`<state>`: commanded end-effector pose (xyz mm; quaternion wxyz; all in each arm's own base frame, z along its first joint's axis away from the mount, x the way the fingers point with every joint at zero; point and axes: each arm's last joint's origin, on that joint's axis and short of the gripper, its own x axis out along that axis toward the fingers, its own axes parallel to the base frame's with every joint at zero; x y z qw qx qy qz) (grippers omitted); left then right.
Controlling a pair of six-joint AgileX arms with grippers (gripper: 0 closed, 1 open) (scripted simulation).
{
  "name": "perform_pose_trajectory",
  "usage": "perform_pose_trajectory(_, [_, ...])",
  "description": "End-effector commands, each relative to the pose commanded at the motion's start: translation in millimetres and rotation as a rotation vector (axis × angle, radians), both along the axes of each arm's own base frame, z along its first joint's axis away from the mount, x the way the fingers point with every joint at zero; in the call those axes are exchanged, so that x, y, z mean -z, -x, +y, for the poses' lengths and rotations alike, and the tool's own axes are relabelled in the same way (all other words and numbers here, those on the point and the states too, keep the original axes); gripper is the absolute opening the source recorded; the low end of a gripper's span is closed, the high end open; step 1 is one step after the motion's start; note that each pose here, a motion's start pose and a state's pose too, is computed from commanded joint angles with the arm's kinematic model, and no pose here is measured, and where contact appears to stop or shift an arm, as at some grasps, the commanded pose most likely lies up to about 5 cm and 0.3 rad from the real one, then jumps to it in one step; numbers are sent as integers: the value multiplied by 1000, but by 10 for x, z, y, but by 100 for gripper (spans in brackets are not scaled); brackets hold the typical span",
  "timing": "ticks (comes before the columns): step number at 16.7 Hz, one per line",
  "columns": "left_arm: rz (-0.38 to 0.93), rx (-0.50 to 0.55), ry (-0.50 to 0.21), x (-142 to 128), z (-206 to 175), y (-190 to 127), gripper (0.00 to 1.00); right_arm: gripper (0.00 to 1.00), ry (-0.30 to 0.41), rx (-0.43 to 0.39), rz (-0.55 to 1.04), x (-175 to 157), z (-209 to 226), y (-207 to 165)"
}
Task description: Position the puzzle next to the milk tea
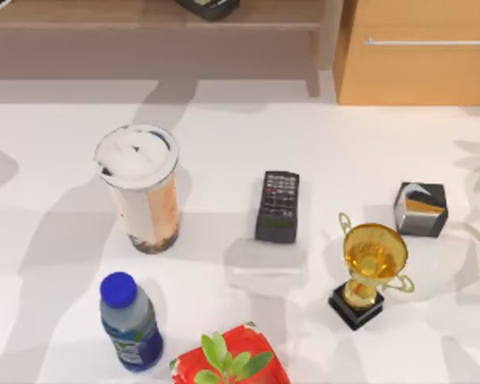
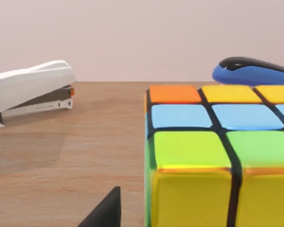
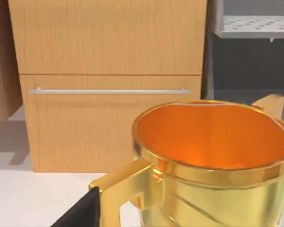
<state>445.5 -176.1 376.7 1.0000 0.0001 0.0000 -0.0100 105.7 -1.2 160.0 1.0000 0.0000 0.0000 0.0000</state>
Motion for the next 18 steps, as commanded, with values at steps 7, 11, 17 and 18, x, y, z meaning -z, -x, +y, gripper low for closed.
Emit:
perform_pose_trajectory(7, [0, 0, 0, 0, 0, 0, 17, 100, 0, 0, 0, 0, 0, 0])
perform_pose_trajectory(11, [0, 0, 0, 0, 0, 0, 0, 100, 0, 0, 0, 0, 0, 0])
perform_pose_trajectory(17, [0, 0, 0, 0, 0, 0, 0, 100, 0, 0, 0, 0, 0, 0])
perform_pose_trajectory(18, [-2, 2, -1, -8, -11, 9, 0, 100, 0, 0, 0, 0, 0, 0])
